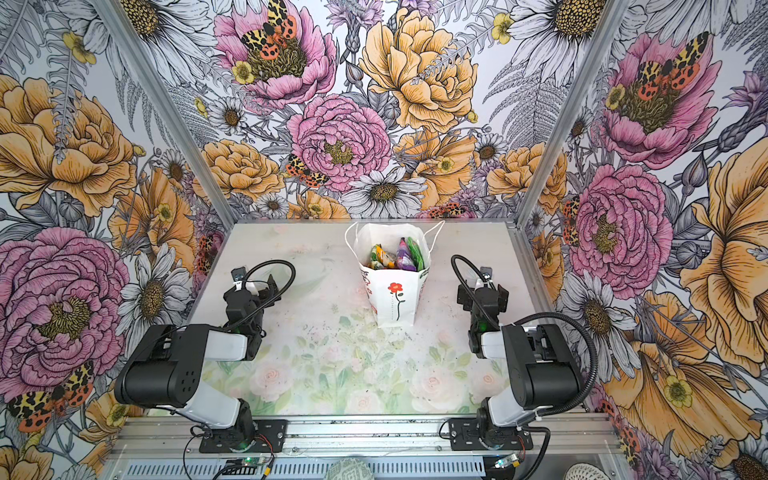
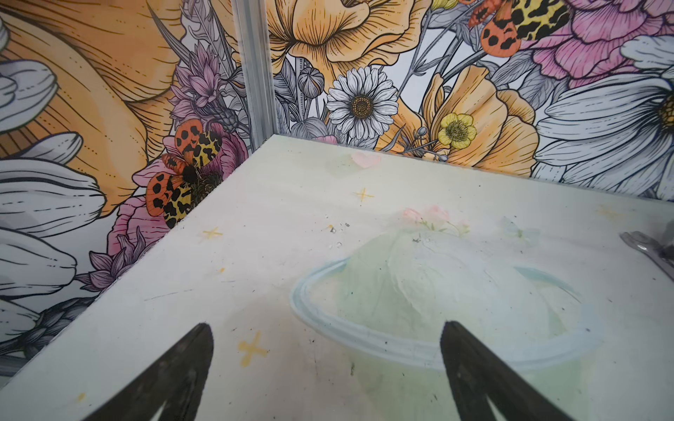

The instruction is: Place the snacks into the paper bag

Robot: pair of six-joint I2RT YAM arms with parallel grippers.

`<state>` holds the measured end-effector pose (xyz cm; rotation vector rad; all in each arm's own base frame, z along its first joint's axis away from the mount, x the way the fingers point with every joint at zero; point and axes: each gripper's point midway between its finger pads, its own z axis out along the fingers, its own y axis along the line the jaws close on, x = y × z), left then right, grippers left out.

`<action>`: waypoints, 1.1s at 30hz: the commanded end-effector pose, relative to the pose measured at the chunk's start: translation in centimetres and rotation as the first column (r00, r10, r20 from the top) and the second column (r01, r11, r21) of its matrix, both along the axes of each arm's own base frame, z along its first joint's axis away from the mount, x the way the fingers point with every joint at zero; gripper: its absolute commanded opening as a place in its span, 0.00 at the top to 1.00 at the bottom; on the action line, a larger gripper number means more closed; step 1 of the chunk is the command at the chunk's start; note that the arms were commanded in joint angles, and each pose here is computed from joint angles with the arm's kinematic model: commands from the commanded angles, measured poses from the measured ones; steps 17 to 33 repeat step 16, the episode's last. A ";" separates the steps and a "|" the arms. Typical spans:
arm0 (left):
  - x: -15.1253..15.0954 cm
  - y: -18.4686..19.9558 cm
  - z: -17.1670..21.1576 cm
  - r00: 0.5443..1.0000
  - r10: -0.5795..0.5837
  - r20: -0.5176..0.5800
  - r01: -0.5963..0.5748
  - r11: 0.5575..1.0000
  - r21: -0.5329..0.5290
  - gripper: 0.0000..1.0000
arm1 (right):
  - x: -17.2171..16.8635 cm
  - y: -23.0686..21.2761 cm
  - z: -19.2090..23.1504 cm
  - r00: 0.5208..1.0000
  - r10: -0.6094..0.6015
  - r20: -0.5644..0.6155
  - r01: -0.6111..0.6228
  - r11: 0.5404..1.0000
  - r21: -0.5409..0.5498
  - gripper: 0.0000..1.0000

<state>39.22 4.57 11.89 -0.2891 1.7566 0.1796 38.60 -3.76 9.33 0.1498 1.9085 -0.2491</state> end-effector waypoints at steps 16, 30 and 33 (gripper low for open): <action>0.6 -0.5 1.4 0.998 -0.033 0.046 0.032 0.999 0.012 0.01 | 1.3 0.2 2.0 0.997 0.024 0.071 -0.027 0.998 0.052 0.00; 0.6 -0.5 1.4 0.998 -0.033 0.046 0.032 0.999 0.012 0.01 | 1.3 0.2 2.0 0.997 0.024 0.071 -0.027 0.998 0.052 0.00; 0.6 -0.5 1.4 0.998 -0.033 0.046 0.032 0.999 0.012 0.01 | 1.3 0.2 2.0 0.997 0.024 0.071 -0.027 0.998 0.052 0.00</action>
